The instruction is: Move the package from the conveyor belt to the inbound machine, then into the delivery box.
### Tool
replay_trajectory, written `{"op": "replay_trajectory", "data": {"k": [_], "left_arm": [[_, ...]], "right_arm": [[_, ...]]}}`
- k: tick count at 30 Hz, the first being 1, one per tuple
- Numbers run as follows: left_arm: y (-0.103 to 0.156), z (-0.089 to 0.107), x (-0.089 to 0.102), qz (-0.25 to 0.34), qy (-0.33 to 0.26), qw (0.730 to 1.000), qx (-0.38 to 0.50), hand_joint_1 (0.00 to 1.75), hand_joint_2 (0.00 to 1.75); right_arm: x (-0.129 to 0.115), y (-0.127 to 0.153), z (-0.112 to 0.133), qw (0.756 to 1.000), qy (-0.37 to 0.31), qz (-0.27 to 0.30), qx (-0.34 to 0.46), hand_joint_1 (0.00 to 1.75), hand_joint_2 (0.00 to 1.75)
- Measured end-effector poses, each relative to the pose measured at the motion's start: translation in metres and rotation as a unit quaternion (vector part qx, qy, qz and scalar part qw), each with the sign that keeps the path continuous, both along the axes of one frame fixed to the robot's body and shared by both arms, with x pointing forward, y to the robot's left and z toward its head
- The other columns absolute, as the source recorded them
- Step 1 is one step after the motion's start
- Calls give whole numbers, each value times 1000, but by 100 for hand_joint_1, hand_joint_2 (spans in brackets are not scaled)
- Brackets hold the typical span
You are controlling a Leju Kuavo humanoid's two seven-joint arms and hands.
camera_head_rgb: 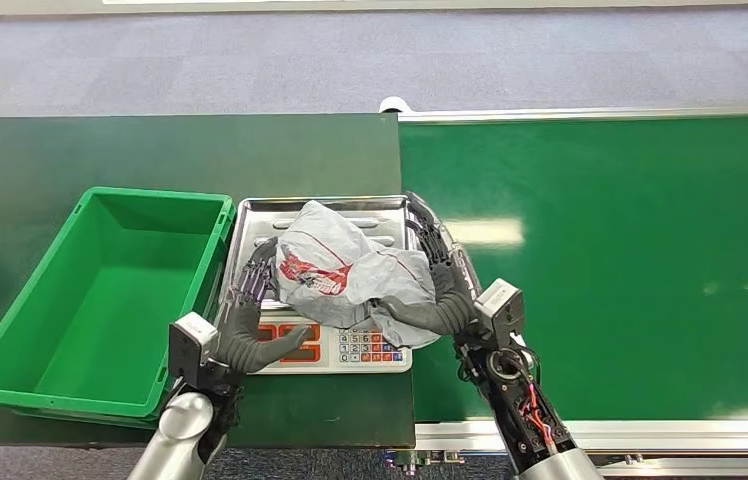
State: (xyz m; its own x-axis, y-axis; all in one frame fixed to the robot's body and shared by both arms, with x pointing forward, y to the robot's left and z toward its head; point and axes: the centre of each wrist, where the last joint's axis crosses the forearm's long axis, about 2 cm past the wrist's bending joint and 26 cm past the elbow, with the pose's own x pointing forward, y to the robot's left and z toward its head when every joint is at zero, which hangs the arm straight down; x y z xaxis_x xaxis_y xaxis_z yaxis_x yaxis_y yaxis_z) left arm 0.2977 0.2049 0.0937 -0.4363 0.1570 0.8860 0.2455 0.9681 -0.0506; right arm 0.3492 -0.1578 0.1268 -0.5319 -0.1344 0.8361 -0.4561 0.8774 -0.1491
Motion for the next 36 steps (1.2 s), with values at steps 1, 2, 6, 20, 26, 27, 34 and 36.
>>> {"op": "replay_trajectory", "data": {"k": [1,2,6,20,26,27,34,36], "left_arm": [[-1,0,0,-1,0,1000,0,0,175],[-1,0,0,-1,0,1000,0,0,175],[-3,0,-1,-3,1,1000,-1,0,175],[-5,20,11,22,-60,995,74,0,175],[-9,66,50,38,-130,974,184,0,175],[-11,71,56,35,-135,968,209,0,175],[-14,84,76,20,-143,948,284,0,175],[-16,84,78,19,-146,938,312,0,175]], "right_arm": [[-1,0,-1,1000,1,-2,4,0,175],[-2,0,-1,1000,2,-3,6,0,175],[-5,-1,-2,1000,6,-7,19,0,175],[-42,-20,-22,993,32,-70,84,0,175],[-41,-28,-23,990,35,-96,93,0,175],[-41,-29,-23,990,35,-99,93,0,175],[-39,-36,-24,988,36,-113,97,0,175],[-39,-37,-24,988,37,-114,97,0,175]]}}
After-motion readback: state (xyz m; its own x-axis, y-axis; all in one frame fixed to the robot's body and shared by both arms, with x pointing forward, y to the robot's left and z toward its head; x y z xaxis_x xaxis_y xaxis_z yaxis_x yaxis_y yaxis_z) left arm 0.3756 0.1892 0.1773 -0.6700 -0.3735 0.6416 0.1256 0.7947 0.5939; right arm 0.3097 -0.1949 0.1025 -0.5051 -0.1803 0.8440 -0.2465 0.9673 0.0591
